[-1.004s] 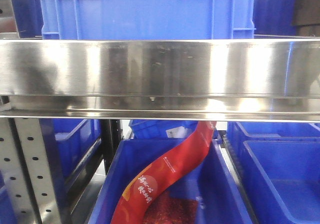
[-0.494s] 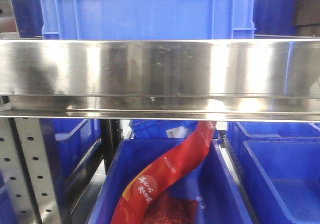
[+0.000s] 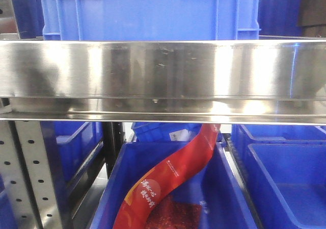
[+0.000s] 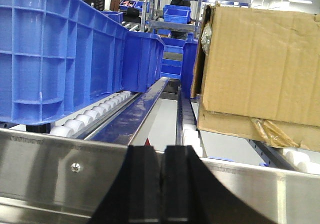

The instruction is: Grab PVC pipe and place in blue bin

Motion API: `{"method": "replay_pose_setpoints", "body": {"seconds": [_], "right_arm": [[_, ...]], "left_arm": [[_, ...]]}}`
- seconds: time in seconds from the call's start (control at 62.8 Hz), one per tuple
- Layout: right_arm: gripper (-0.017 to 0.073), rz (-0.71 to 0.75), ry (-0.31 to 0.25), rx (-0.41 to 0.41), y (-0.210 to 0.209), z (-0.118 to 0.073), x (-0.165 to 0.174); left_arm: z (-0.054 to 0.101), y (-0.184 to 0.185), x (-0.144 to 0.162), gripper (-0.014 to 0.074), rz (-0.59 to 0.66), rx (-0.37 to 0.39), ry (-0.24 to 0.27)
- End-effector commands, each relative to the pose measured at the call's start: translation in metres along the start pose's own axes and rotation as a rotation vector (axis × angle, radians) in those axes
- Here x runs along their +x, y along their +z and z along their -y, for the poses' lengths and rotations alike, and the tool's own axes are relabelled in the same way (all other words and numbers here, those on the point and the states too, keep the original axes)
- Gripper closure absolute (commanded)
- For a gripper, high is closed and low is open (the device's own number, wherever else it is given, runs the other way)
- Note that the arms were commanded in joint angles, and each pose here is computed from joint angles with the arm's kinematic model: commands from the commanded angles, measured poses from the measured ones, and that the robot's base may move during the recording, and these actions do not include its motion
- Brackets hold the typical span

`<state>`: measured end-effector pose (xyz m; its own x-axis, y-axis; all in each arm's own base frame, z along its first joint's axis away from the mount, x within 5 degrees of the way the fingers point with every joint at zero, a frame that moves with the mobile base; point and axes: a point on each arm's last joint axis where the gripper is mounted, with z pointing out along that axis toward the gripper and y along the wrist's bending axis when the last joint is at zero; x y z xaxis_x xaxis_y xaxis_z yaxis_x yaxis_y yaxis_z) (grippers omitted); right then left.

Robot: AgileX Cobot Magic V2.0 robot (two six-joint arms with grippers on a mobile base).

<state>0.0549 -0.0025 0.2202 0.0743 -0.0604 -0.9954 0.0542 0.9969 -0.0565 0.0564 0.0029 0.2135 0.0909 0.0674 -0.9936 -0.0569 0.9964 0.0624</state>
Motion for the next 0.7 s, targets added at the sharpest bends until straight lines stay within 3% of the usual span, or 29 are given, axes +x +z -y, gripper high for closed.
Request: {"method": "replay_pose_setpoints", "body": {"seconds": [0.0,0.685], "right_arm": [[0.0721,0.018,0.001,0.01,-0.0002,0.0007,-0.0012],[0.0721,0.018,0.001,0.01,-0.0002,0.0007,-0.0012]], "left_arm": [[-0.0002,-0.0004,-0.002,0.0705,0.017,-0.003,-0.002],[-0.0002,-0.0004,-0.002,0.0705,0.017,-0.003,-0.002]]}}
